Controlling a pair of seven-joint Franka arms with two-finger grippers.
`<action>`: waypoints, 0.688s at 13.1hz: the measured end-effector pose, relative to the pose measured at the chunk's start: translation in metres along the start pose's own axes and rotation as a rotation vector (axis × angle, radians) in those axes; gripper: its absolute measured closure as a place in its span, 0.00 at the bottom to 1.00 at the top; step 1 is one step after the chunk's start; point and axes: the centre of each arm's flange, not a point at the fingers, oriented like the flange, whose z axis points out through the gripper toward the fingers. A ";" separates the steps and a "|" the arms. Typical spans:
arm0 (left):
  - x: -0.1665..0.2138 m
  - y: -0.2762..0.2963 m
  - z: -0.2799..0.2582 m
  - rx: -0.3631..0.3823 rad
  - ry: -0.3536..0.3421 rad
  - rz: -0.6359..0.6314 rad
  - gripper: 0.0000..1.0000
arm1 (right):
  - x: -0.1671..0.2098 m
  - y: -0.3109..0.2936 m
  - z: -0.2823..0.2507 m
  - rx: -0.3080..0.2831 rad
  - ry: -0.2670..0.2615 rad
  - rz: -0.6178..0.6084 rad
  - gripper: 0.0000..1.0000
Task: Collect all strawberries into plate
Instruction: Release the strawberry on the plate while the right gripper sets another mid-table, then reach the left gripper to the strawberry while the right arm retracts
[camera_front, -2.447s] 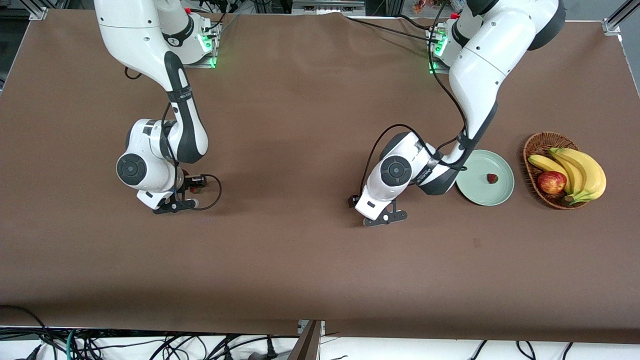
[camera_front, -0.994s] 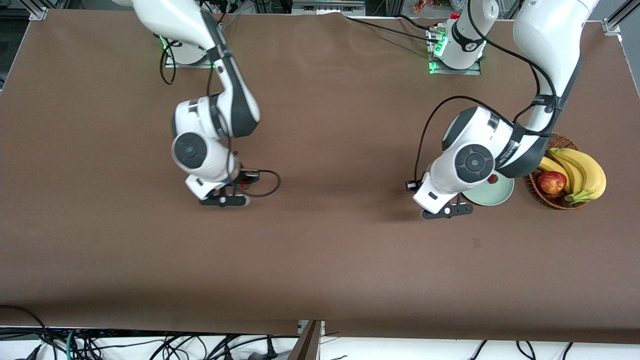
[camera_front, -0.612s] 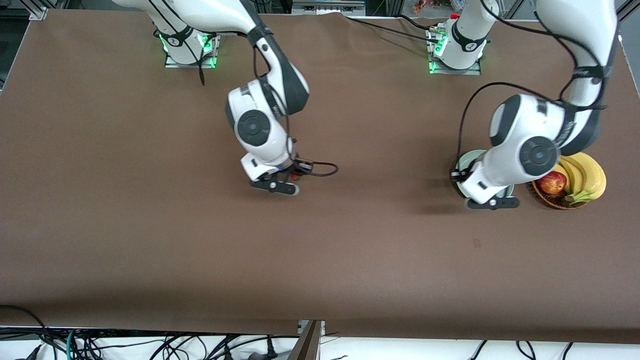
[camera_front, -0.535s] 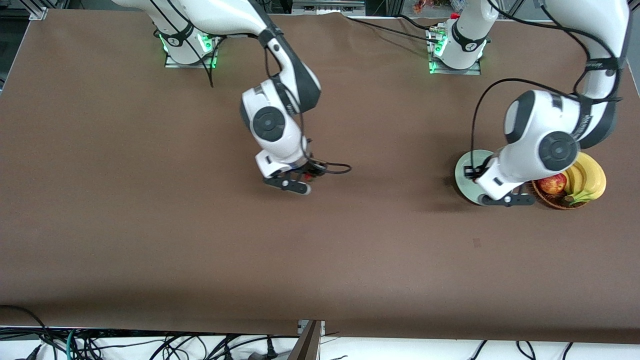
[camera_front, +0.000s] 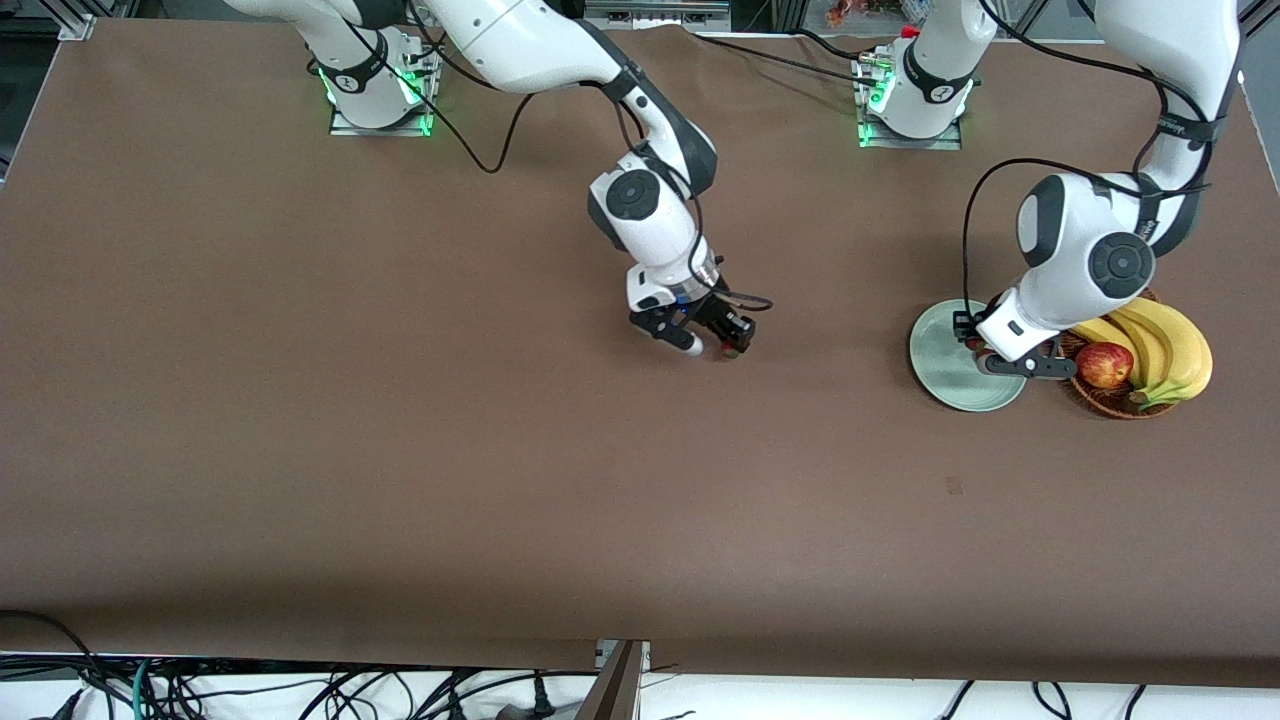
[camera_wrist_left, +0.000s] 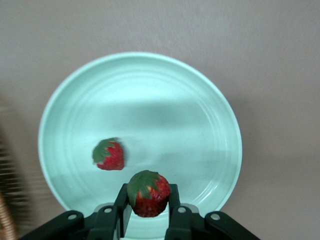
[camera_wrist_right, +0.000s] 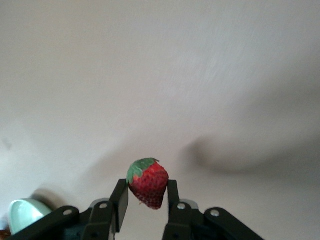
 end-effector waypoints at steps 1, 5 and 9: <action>-0.001 0.001 0.006 0.000 0.003 0.002 0.67 | -0.012 0.003 0.009 0.033 0.005 0.021 0.56; 0.000 0.002 0.018 0.001 0.004 0.004 0.52 | -0.010 -0.010 0.003 0.087 0.019 0.076 0.13; 0.007 0.003 0.001 0.003 0.041 0.006 0.10 | 0.069 -0.039 -0.051 -0.125 0.006 0.046 0.03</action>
